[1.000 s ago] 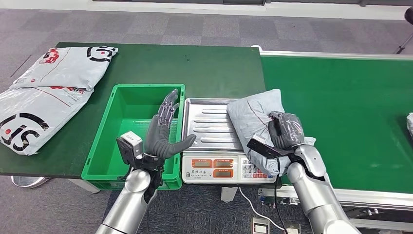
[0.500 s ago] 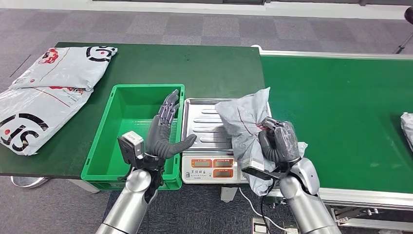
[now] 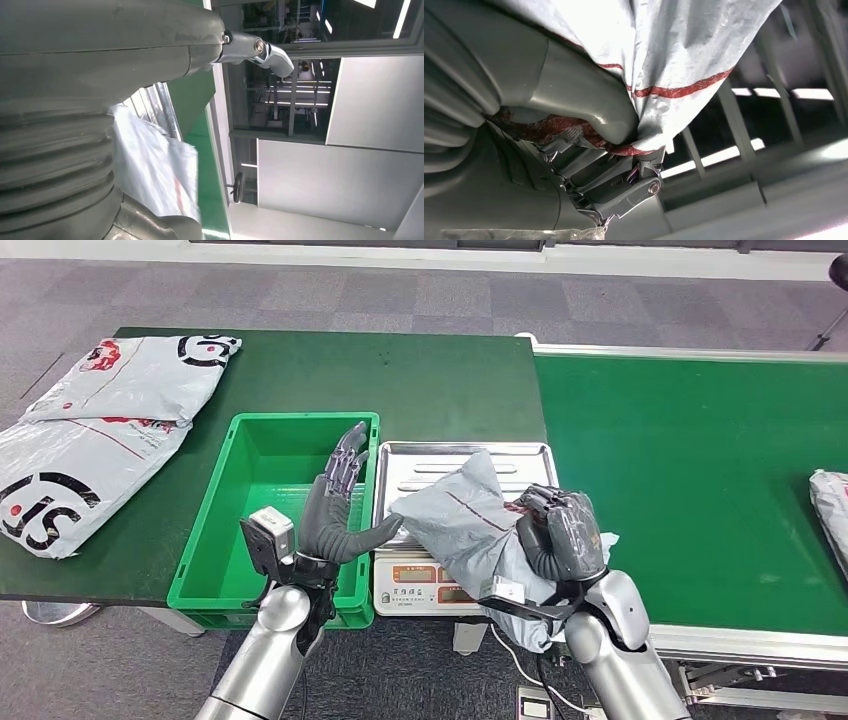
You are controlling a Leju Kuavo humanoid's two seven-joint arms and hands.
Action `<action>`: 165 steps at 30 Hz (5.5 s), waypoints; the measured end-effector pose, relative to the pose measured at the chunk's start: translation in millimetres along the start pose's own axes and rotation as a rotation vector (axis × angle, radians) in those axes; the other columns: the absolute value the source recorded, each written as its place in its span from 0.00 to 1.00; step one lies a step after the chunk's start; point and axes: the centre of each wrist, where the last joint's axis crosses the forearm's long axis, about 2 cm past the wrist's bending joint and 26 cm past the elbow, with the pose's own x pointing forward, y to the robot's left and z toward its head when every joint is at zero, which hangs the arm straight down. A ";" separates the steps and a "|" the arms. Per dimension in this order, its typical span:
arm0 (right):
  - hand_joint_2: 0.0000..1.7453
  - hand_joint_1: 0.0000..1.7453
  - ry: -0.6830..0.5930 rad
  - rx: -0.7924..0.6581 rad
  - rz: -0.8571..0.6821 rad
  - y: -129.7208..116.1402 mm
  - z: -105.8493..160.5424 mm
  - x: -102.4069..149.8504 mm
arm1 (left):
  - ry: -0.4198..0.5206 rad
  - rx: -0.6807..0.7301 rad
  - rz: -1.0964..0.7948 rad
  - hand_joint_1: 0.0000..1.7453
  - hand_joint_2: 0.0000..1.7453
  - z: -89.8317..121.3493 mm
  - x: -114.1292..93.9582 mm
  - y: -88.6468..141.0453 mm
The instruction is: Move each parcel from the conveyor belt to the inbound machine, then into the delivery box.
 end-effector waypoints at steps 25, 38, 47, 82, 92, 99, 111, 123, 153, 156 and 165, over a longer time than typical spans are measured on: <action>1.00 1.00 0.229 0.164 0.076 15.6 -2.8 -18.3 | 0.003 0.001 -0.004 0.00 1.00 0.4 -0.5 -0.9; 1.00 0.00 0.176 0.090 -0.118 16.1 5.7 -18.2 | 0.009 -0.010 -0.001 0.00 1.00 1.7 -1.6 -3.3; 1.00 0.00 0.165 -0.002 -0.488 9.3 6.7 -25.9 | 0.009 -0.004 0.000 0.00 1.00 1.9 -1.7 -4.3; 1.00 0.00 -0.054 -0.326 -1.090 -46.7 1.0 -24.2 | 0.011 -0.054 0.000 0.00 1.00 -6.6 -2.8 -6.1; 1.00 0.00 -0.240 -0.293 -1.112 -72.4 -15.4 -8.4 | 0.030 -0.196 -0.125 0.00 1.00 -21.9 -8.4 -31.8; 1.00 0.00 -0.338 -0.297 -1.120 -84.4 -34.9 2.5 | 0.157 -0.425 -0.260 0.00 1.00 -42.9 -17.7 -65.4; 1.00 0.00 -0.375 -0.298 -1.110 -91.0 -35.5 8.5 | 0.598 -0.816 -0.401 0.00 1.00 -26.1 -29.3 -99.3; 1.00 0.00 -0.341 -0.281 -1.099 -84.7 -19.1 14.3 | 0.717 -0.890 -0.563 1.00 1.00 -23.1 -34.0 -97.4; 1.00 0.00 -0.336 -0.274 -1.107 -83.3 -10.2 19.2 | 0.105 -0.282 -0.357 1.00 1.00 -30.0 -27.2 -84.4; 1.00 0.00 -0.336 -0.275 -1.107 -83.5 -10.9 18.9 | 0.094 -0.260 -0.355 1.00 1.00 -30.5 -25.8 -84.6; 1.00 0.00 -0.332 -0.282 -1.118 -83.0 -13.6 15.0 | -0.205 0.168 -0.532 1.00 1.00 -63.9 21.2 -20.4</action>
